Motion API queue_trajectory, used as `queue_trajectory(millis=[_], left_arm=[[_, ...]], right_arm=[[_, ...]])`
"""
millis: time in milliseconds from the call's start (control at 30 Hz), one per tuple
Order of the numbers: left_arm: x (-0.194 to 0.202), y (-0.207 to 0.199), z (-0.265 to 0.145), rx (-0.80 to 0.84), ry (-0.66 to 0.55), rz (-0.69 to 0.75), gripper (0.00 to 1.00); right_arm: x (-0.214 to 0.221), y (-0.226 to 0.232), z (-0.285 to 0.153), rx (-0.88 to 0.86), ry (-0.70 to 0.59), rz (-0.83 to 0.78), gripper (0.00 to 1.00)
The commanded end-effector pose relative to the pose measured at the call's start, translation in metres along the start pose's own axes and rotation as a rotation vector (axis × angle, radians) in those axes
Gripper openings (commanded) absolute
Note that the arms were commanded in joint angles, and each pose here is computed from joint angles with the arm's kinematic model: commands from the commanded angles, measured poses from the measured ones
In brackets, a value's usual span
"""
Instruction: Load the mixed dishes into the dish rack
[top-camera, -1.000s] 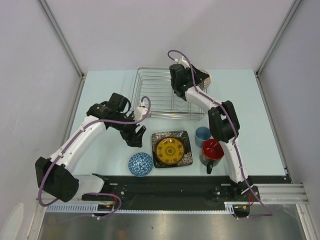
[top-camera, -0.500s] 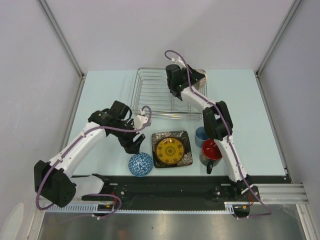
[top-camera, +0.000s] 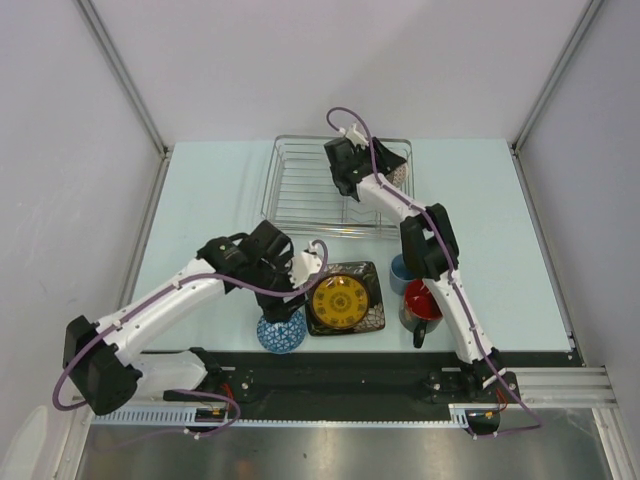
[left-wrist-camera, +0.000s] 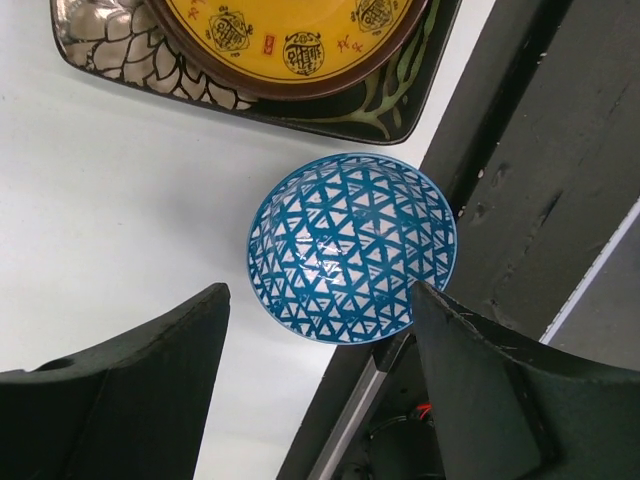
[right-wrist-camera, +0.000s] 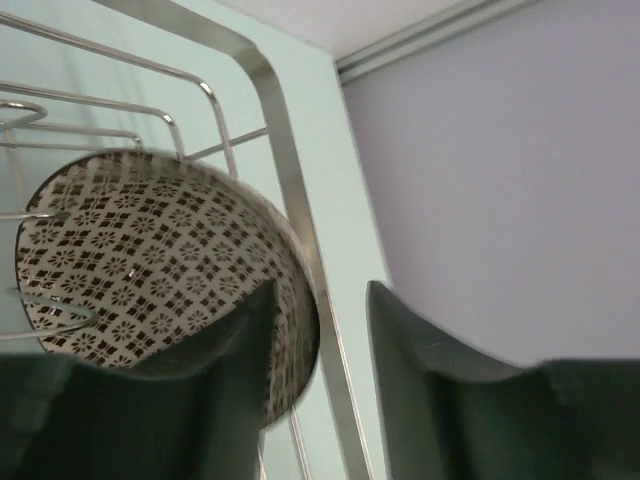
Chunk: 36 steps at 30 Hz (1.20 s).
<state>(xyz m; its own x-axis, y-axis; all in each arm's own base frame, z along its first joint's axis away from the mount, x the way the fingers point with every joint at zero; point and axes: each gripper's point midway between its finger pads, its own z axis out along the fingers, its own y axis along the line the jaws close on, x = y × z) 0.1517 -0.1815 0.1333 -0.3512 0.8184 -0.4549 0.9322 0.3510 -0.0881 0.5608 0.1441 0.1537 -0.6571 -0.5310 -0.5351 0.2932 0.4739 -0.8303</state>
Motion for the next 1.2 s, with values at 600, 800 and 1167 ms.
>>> queue_trajectory(millis=[600,800,1167], left_arm=[[-0.028,-0.028,0.023,-0.091,0.104,-0.178,0.56],[-0.025,-0.030,0.024,-0.104,0.129,-0.254,0.54],[-0.001,-0.035,0.048,-0.146,0.106,-0.383,0.54]], right_arm=[[-0.056,-0.190,-0.050,-0.215,-0.075,0.567,0.86],[-0.053,-0.263,-0.056,-0.224,-0.113,0.735,0.86],[-0.026,-0.287,-0.067,-0.262,-0.068,0.768,0.84]])
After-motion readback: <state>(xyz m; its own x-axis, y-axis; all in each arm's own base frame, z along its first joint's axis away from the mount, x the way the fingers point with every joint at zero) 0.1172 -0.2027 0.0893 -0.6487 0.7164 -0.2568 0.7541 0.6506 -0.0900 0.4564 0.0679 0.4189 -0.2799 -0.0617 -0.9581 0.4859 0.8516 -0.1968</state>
